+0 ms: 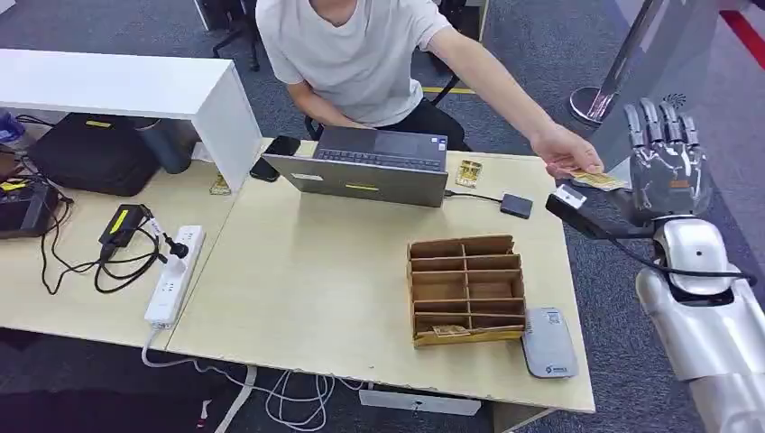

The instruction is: Pass the card to the sensor for recognition and then transmit it.

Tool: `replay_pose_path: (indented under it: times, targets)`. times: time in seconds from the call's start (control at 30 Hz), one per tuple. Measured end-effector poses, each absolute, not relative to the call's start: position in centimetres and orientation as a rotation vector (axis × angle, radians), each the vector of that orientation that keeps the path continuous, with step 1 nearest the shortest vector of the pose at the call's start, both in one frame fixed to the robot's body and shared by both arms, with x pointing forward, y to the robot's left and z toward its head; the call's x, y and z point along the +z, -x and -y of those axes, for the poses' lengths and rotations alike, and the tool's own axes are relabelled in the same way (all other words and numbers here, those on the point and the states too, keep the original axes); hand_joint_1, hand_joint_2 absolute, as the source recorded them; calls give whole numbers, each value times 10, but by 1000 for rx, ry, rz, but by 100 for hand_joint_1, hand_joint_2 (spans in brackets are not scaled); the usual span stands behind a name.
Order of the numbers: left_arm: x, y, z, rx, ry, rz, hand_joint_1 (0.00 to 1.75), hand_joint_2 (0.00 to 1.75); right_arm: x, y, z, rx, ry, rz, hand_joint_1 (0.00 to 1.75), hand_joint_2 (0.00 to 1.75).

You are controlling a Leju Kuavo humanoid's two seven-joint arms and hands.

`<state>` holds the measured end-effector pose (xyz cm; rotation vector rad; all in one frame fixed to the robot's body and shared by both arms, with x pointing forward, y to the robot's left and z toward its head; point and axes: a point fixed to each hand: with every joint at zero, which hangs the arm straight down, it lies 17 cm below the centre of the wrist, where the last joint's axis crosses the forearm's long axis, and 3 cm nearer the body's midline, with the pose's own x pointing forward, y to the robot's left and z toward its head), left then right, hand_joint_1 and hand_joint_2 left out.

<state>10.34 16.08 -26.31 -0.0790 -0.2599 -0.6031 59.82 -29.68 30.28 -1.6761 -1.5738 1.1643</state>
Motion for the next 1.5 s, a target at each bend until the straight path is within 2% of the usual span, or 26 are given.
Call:
replay_pose_path:
  times: [0.43,0.47,0.5,0.8,0.9,1.5]
  targets:
    - [-263,-104,-161,-611,84,255,0,175,299,-603,270,1153,1633,1597,0,175]
    - [-263,-104,-160,-611,85,255,0,175,299,-603,267,1150,1629,1599,5,175]
    - [-263,-104,-161,-611,85,255,0,175,300,-604,264,1145,1624,1604,175,175]
    - [-263,-104,-161,-604,83,251,0,175,289,-606,250,1128,1530,1636,175,175]
    - [-258,-126,-190,-534,-279,373,0,175,287,-605,249,1123,1512,1642,175,175]
    - [-258,-123,-179,-546,-251,374,0,175,296,-593,238,1069,1476,1714,175,175]
